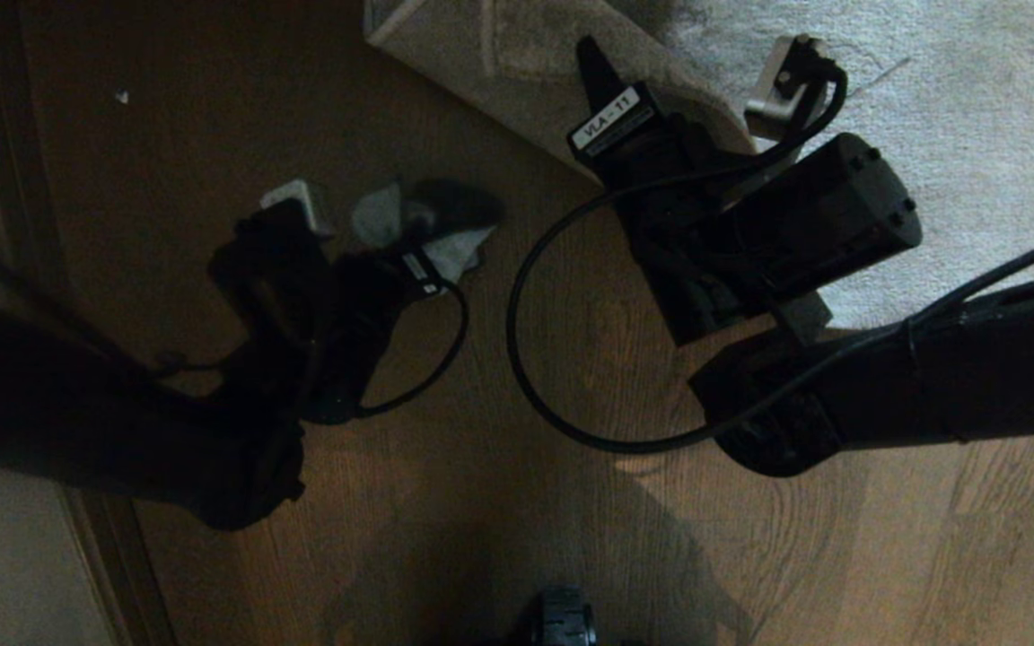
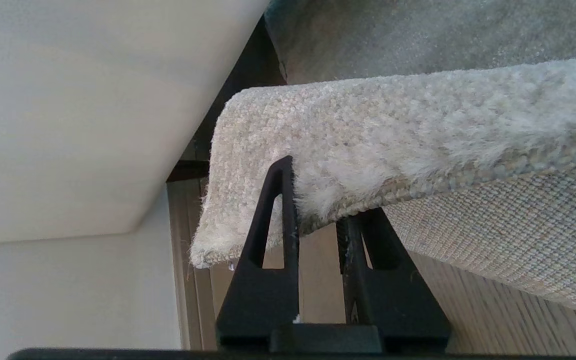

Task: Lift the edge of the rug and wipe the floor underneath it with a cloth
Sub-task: Wipe the floor under the carpet with a rag

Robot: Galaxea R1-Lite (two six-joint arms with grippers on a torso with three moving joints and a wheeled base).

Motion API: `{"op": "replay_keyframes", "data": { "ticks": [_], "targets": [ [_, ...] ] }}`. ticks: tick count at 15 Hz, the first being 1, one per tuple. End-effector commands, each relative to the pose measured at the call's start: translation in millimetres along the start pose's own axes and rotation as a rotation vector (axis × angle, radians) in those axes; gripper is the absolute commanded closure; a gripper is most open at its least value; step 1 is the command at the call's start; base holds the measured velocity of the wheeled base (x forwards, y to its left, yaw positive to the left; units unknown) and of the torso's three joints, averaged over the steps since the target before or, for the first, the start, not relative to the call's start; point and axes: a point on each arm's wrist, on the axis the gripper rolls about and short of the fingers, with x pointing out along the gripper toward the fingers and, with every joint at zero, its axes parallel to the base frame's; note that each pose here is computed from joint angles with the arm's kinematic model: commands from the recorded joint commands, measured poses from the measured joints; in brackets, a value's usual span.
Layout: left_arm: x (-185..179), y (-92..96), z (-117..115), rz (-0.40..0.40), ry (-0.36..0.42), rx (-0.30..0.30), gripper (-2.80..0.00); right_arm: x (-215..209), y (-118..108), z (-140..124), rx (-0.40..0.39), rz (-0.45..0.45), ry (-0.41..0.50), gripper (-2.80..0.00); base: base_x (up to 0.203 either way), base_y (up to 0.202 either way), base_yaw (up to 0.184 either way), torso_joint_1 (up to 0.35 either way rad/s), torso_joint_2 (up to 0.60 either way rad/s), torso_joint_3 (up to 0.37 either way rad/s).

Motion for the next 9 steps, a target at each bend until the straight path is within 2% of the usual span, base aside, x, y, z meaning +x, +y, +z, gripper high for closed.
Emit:
{"op": "replay_keyframes", "data": {
  "ticks": [1, 4, 9],
  "targets": [
    [-5, 3.4, 26, 0.006, -0.068, -0.019, 0.0, 0, 2, 4, 0.012, 0.018, -0.041, 0.0, 0.0, 0.0, 0.0, 0.0, 0.0, 0.0],
    [-17, 15.8, 44, 0.035, -0.096, -0.014, 0.0, 0, 3, 5, 0.009, 0.019, -0.042, 0.0, 0.0, 0.0, 0.0, 0.0, 0.0, 0.0],
    [-67, 39.5, 39, 0.077, 0.006, 0.034, 0.0, 0, 3, 6, 0.008, 0.02, -0.045, 0.0, 0.0, 0.0, 0.0, 0.0, 0.0, 0.0]
  ]
}}
